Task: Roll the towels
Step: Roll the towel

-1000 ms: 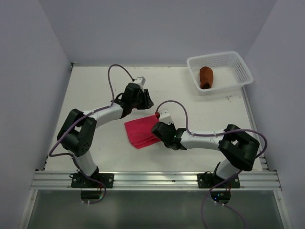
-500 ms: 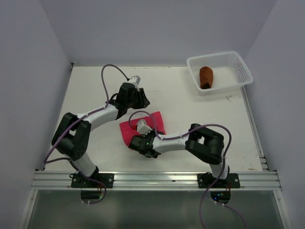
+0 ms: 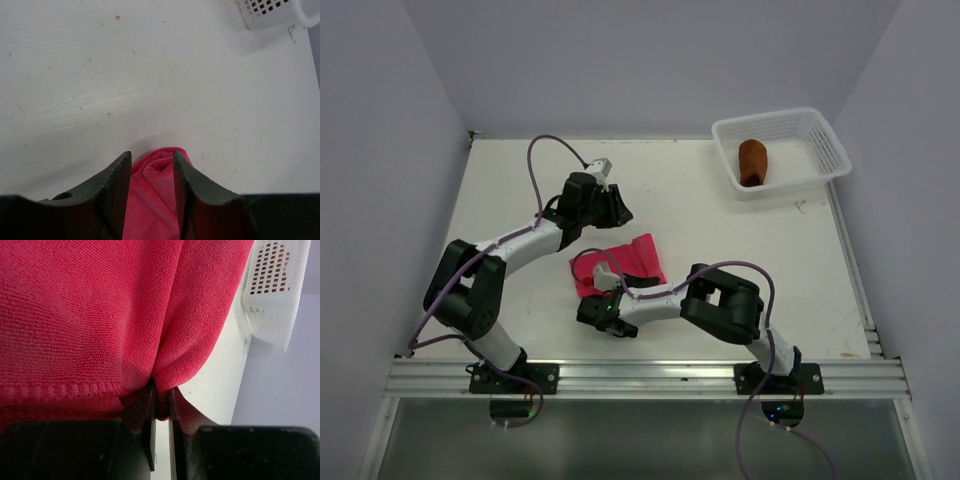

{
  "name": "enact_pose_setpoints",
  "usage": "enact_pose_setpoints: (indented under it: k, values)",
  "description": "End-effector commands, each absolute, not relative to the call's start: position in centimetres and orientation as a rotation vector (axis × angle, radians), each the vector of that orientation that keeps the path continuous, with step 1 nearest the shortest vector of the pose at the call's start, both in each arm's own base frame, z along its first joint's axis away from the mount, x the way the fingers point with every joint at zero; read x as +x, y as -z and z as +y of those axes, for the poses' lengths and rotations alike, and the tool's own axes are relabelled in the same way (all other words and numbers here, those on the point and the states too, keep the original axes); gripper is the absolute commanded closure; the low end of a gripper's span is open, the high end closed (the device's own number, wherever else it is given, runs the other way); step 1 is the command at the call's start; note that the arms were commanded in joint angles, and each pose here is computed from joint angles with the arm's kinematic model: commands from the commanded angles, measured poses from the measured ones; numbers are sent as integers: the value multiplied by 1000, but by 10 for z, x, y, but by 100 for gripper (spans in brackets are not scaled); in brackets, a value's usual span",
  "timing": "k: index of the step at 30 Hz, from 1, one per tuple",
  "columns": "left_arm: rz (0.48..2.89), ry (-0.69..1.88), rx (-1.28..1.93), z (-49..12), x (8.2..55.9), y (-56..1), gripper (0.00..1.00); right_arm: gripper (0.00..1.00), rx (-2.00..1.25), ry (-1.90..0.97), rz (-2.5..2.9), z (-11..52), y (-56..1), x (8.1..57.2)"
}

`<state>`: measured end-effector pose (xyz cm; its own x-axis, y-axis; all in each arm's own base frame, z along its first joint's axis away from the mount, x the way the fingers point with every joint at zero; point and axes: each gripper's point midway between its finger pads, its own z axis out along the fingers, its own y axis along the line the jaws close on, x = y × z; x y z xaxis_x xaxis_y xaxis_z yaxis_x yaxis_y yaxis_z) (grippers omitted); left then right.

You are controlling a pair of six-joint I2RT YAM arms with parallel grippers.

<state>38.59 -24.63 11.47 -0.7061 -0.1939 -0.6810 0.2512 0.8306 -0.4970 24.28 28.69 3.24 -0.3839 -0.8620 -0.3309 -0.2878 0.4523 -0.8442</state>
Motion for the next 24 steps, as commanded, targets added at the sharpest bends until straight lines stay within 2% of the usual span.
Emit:
enact_pose_setpoints:
  k: [1, 6, 14, 19, 24]
  values:
    - [2124, 836, 142, -256, 386, -150, 57, 100, -1028, 839, 1959, 302, -12, 236]
    - [2084, 1011, 317, -280, 370, -155, 58, 100, -1057, 856, 1960, 306, -9, 236]
    - [2127, 1219, 542, -305, 344, -123, 58, 100, -1059, 842, 1994, 305, 3, 232]
    - [2164, 1272, 576, -314, 335, -106, 59, 100, -1052, 835, 2007, 304, 5, 231]
    - [2234, 1212, 544, -309, 335, -82, 59, 100, -1034, 809, 2035, 303, 7, 232]
